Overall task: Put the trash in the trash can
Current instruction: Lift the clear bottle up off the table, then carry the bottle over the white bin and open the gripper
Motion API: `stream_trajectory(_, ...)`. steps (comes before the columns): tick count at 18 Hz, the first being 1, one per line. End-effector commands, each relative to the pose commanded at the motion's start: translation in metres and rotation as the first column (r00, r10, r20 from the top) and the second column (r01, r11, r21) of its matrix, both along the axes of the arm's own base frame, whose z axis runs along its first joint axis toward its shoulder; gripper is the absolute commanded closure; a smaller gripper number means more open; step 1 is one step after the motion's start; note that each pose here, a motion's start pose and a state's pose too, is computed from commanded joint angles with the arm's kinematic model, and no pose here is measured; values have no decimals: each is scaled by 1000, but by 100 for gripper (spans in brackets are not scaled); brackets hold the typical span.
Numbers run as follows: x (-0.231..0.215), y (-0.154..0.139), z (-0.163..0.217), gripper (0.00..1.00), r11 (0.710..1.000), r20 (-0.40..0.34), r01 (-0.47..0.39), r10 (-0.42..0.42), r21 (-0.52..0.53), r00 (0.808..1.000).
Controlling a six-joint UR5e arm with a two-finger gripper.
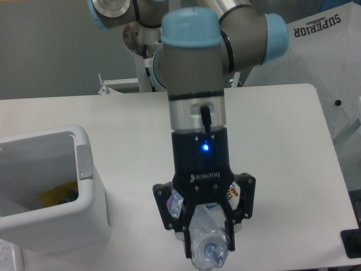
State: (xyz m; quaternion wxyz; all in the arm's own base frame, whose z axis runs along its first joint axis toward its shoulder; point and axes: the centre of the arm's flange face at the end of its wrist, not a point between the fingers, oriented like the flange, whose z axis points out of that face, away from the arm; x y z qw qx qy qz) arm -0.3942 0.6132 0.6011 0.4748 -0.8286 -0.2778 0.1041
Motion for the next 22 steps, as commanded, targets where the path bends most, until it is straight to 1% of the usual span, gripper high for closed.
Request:
stream_trajectory(3,4,1,1,40,1000,12,-2,2,7,1000)
stream_trajectory(5,16,4,6,40,999,39,7,-9,32,999)
stream_trajectory(7,30,2,8,40,999,61,15,-17,41,998)
stream_trajectory(10,52,4,7,40,998,79,54,-58,45,995)
stream_trajectory(11,60,2,12,40,996,84,70,-74,55,994)
stream_trajectory(15,91,5,17,40,988,106,135,-143,76,984)
stream_trajectory(18,112,14,20,40,979,113,185,-194,89,974)
stream_trajectory(22,138,31,11,40,966,127,244,-253,85,959)
